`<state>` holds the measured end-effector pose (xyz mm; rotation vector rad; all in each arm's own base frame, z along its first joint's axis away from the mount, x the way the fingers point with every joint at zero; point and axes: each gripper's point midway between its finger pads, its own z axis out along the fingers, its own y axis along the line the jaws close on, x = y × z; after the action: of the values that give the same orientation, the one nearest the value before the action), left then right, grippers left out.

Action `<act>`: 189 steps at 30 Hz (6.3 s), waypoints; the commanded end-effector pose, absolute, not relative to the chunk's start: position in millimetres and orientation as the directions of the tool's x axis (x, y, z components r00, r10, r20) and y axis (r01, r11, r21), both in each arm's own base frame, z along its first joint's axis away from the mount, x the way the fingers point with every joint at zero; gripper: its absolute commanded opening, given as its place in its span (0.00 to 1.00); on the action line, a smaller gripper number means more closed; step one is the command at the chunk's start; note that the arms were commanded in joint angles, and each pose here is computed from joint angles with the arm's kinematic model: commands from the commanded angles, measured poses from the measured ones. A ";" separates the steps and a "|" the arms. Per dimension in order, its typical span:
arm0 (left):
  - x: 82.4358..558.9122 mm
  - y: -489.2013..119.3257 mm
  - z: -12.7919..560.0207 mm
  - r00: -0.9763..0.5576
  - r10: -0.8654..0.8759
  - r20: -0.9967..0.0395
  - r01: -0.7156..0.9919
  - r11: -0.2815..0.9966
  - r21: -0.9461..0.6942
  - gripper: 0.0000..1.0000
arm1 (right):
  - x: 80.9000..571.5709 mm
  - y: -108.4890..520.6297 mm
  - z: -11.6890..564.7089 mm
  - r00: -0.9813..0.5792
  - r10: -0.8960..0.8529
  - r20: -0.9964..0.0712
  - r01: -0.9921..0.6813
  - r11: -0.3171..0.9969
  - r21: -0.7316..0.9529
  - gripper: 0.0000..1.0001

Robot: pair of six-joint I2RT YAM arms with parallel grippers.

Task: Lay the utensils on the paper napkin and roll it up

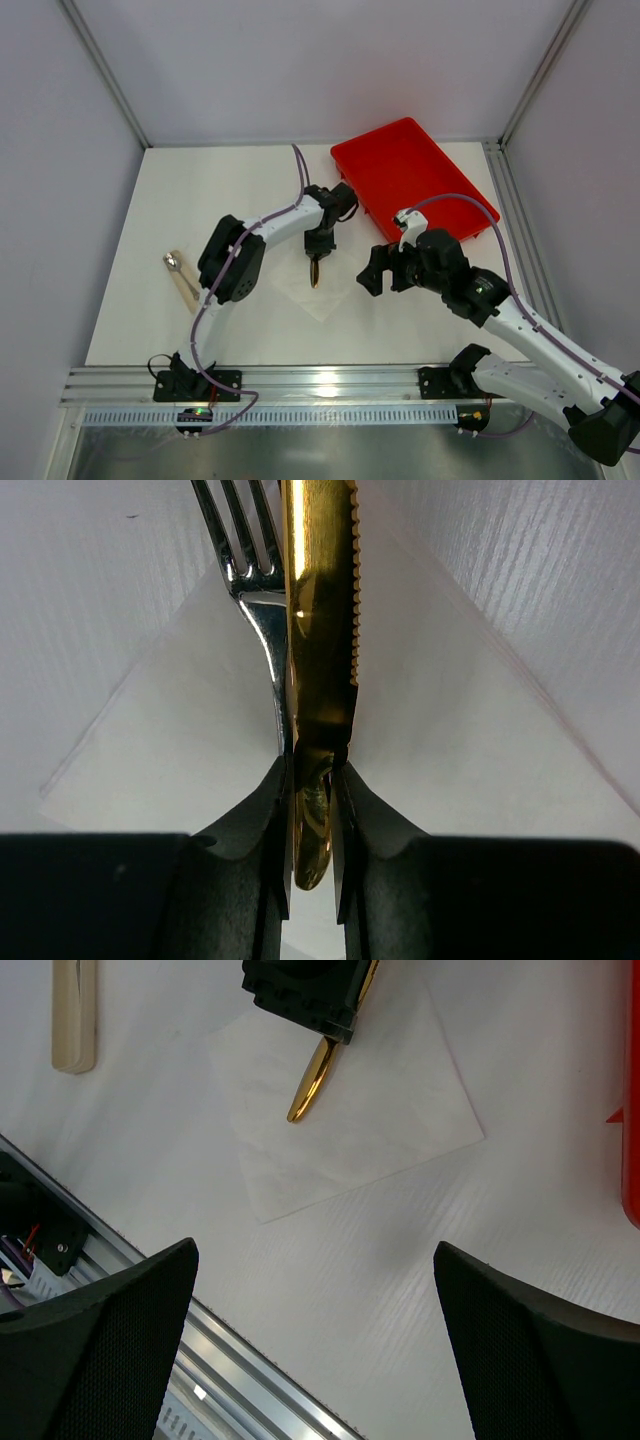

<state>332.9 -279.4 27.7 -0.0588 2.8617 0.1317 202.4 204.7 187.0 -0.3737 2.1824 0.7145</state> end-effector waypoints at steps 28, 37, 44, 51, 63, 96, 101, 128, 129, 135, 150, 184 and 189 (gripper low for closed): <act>345.4 -289.3 84.1 -0.935 -0.038 -0.353 -0.041 0.999 0.001 0.28 | 205.6 206.0 200.2 -0.610 -0.002 -0.792 -0.489 0.788 0.374 1.00; 360.4 -235.8 179.9 -0.832 -0.015 -0.555 -0.032 0.999 0.022 0.31 | 203.6 211.4 197.5 -0.623 0.000 -0.782 -0.498 0.771 0.397 1.00; 345.6 -122.8 180.2 -0.837 -0.171 -0.519 -0.217 0.976 0.028 0.36 | 203.1 212.6 198.0 -0.620 0.007 -0.784 -0.502 0.765 0.404 1.00; 314.3 -19.2 174.4 -0.752 -0.422 -0.506 -0.446 0.891 -0.081 0.44 | 201.5 213.0 195.4 -0.620 0.005 -0.784 -0.508 0.760 0.406 1.00; 281.3 54.8 131.5 -0.692 -0.574 -0.438 -0.603 0.793 -0.087 0.46 | 200.7 214.3 196.6 -0.618 0.006 -0.786 -0.515 0.752 0.411 1.00; 294.9 86.1 40.8 -0.716 -0.644 -0.270 -0.667 0.745 -0.007 0.36 | 210.0 213.2 179.5 -0.628 -0.036 -0.777 -0.500 0.784 0.368 1.00; 298.4 90.4 29.6 -0.723 -0.647 -0.243 -0.668 0.744 0.005 0.30 | 211.4 214.7 175.6 -0.635 -0.042 -0.771 -0.498 0.786 0.367 1.00; 297.0 102.0 32.8 -0.774 -0.594 -0.218 -0.621 0.779 0.085 0.00 | 214.3 213.0 177.3 -0.640 -0.037 -0.767 -0.481 0.798 0.363 1.00; 296.1 101.8 36.0 -0.775 -0.594 -0.217 -0.621 0.779 0.085 0.00 | 214.6 213.3 179.8 -0.640 -0.035 -0.768 -0.480 0.798 0.364 1.00; 298.1 101.7 54.7 -0.760 -0.585 -0.283 -0.622 0.781 0.054 0.00 | 220.7 211.7 189.6 -0.614 -0.031 -0.789 -0.481 0.807 0.342 1.00; 330.2 34.2 113.3 -0.803 -0.442 -0.400 -0.439 0.892 -0.105 0.00 | 231.1 206.1 174.1 -0.659 -0.061 -0.749 -0.417 0.859 0.297 1.00; 362.9 -265.2 98.1 -0.901 -0.118 -0.417 0.020 0.950 -0.312 0.00 | 233.3 191.8 158.4 -0.681 -0.077 -0.728 -0.360 0.901 0.242 1.00; 360.4 -286.1 83.0 -0.911 -0.094 -0.401 0.022 0.961 -0.276 0.00 | 231.8 191.2 153.7 -0.680 -0.084 -0.728 -0.367 0.899 0.238 1.00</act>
<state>351.0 -274.4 75.1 -0.0172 2.7346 -0.3890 227.2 190.3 146.4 -0.3166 2.3426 0.4646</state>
